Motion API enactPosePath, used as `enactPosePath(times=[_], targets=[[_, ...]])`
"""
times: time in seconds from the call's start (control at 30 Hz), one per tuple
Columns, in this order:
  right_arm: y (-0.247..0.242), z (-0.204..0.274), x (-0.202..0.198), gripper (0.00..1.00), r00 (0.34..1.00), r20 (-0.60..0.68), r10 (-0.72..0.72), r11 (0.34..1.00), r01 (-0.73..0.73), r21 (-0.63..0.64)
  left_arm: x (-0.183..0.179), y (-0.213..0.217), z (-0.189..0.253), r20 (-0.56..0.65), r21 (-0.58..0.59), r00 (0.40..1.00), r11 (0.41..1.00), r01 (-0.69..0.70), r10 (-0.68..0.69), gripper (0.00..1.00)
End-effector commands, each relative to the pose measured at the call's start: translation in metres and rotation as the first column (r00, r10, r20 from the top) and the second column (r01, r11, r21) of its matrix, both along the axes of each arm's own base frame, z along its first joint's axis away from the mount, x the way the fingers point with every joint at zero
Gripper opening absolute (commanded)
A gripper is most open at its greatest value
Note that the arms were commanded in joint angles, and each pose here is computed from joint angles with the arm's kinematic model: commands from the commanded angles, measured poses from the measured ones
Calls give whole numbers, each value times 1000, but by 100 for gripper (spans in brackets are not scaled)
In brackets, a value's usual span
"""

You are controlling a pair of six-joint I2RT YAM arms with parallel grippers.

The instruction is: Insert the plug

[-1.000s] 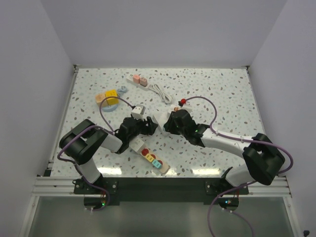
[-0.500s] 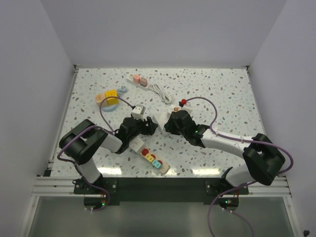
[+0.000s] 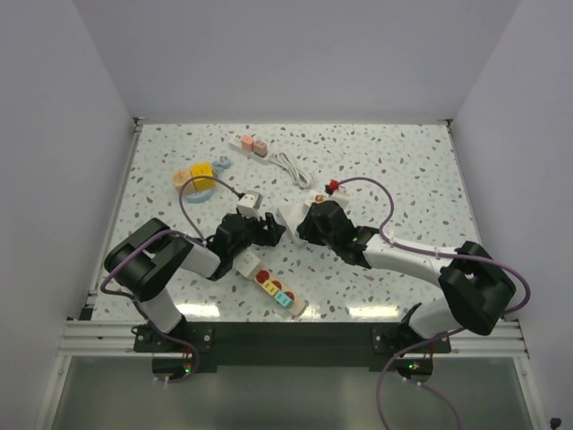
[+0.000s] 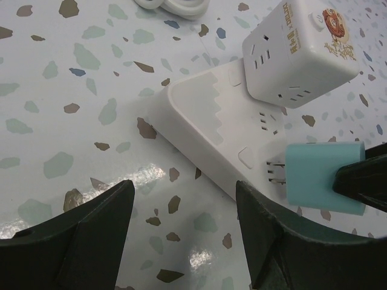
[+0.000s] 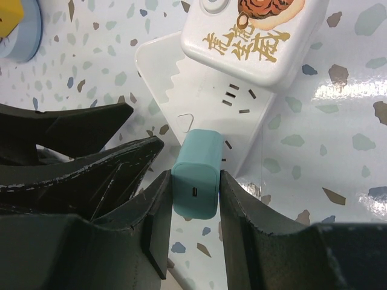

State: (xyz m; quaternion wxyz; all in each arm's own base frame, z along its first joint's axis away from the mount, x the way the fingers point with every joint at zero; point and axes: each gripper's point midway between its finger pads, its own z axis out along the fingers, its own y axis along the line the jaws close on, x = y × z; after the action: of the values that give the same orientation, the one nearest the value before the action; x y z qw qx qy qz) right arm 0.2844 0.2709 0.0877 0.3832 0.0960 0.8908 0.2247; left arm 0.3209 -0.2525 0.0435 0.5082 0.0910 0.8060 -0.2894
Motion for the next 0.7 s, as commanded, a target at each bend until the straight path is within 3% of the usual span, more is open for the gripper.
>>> enactPosePath(times=[0.0, 0.67], targets=[[-5, -10, -1, 0, 998, -36, -58, 998, 56, -41, -10, 2, -4, -3, 32, 1000, 999, 28, -28, 73], [-22, -5, 24, 0, 957, 17, -290, 940, 288, -184, -15, 3, 1, -3, 18, 999, 999, 41, -41, 73]])
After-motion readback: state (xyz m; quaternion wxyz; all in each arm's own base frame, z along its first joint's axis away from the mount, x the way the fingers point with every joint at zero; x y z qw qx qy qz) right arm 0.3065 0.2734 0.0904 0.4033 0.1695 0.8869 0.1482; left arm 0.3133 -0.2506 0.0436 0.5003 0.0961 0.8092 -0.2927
